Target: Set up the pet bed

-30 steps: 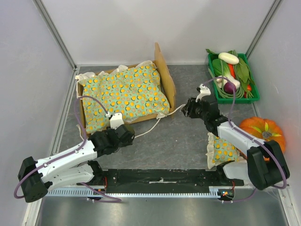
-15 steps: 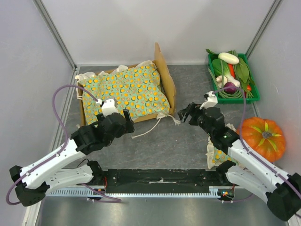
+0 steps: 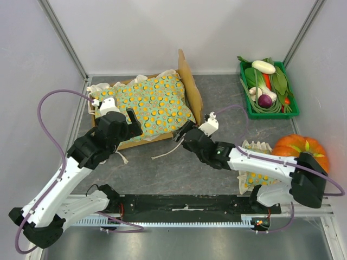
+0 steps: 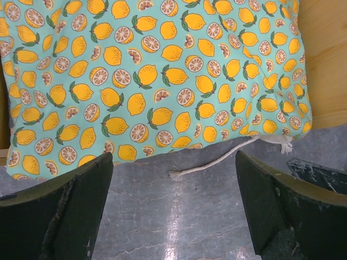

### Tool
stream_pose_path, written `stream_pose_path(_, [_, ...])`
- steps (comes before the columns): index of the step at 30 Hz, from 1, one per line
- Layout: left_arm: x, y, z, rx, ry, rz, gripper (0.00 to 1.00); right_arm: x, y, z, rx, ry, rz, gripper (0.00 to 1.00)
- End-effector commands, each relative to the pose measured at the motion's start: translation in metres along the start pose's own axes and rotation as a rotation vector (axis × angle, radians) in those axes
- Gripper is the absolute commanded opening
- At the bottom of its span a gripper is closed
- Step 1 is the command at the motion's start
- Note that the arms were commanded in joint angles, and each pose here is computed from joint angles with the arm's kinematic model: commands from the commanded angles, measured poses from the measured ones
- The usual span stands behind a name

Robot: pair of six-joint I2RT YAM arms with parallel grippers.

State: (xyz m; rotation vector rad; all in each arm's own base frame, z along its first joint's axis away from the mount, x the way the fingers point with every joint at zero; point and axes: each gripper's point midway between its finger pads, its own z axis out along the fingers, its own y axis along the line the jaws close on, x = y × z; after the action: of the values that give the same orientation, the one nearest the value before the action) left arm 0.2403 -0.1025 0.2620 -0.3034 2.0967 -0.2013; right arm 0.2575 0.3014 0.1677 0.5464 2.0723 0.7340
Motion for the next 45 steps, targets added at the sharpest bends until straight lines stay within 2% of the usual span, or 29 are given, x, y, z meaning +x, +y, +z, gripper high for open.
stream_pose_path(1, [-0.01, -0.002, -0.007, 0.065, -0.019, 0.027, 1.0, 0.001, 0.01, 0.017, 0.05, -0.117, 0.181, 0.87])
stream_pose_path(6, [-0.012, 0.0, -0.01, 0.072, -0.026, 0.02, 1.0, 0.027, 0.019, 0.04, 0.047, -0.066, 0.258, 0.8])
stream_pose_path(16, [-0.013, 0.008, -0.013, 0.063, -0.042, 0.006, 1.0, 0.039, 0.037, 0.072, 0.002, -0.119, 0.297, 0.81])
stream_pose_path(24, [-0.01, 0.011, -0.011, 0.054, -0.047, -0.003, 1.0, 0.055, 0.031, 0.105, 0.049, -0.121, 0.316, 0.79])
stream_pose_path(30, [-0.009, 0.013, -0.01, 0.048, -0.046, -0.002, 1.0, 0.067, 0.012, 0.123, 0.094, -0.136, 0.296, 0.71])
stream_pose_path(33, [-0.008, 0.015, -0.011, 0.048, -0.049, -0.005, 1.0, 0.068, 0.004, 0.127, 0.11, -0.143, 0.283, 0.62])
stream_pose_path(34, [-0.008, 0.015, -0.011, 0.048, -0.049, -0.005, 1.0, 0.066, 0.001, 0.128, 0.117, -0.148, 0.262, 0.55])
stream_pose_path(36, [-0.006, 0.016, -0.011, 0.045, -0.046, -0.006, 1.0, 0.059, -0.007, 0.128, 0.132, -0.178, 0.244, 0.47])
stream_pose_path(37, [-0.005, 0.017, -0.011, 0.046, -0.047, -0.007, 1.0, 0.057, -0.01, 0.128, 0.139, -0.183, 0.222, 0.39])
stream_pose_path(39, [-0.006, 0.017, -0.011, 0.045, -0.049, -0.004, 1.0, 0.047, -0.018, 0.126, 0.157, -0.206, 0.186, 0.33])
stream_pose_path(40, [-0.006, 0.017, -0.012, 0.046, -0.05, -0.006, 1.0, 0.045, -0.022, 0.125, 0.165, -0.211, 0.154, 0.22])
stream_pose_path(42, [-0.008, 0.017, -0.012, 0.047, -0.054, -0.001, 1.0, 0.033, -0.036, 0.118, 0.188, -0.241, 0.134, 0.11])
stream_pose_path(43, [-0.009, 0.017, -0.013, 0.047, -0.056, 0.002, 1.0, 0.028, -0.041, 0.117, 0.196, -0.244, 0.126, 0.02])
stream_pose_path(45, [-0.012, 0.017, -0.014, 0.048, -0.062, 0.006, 1.0, 0.016, -0.056, 0.114, 0.222, -0.24, 0.071, 0.0])
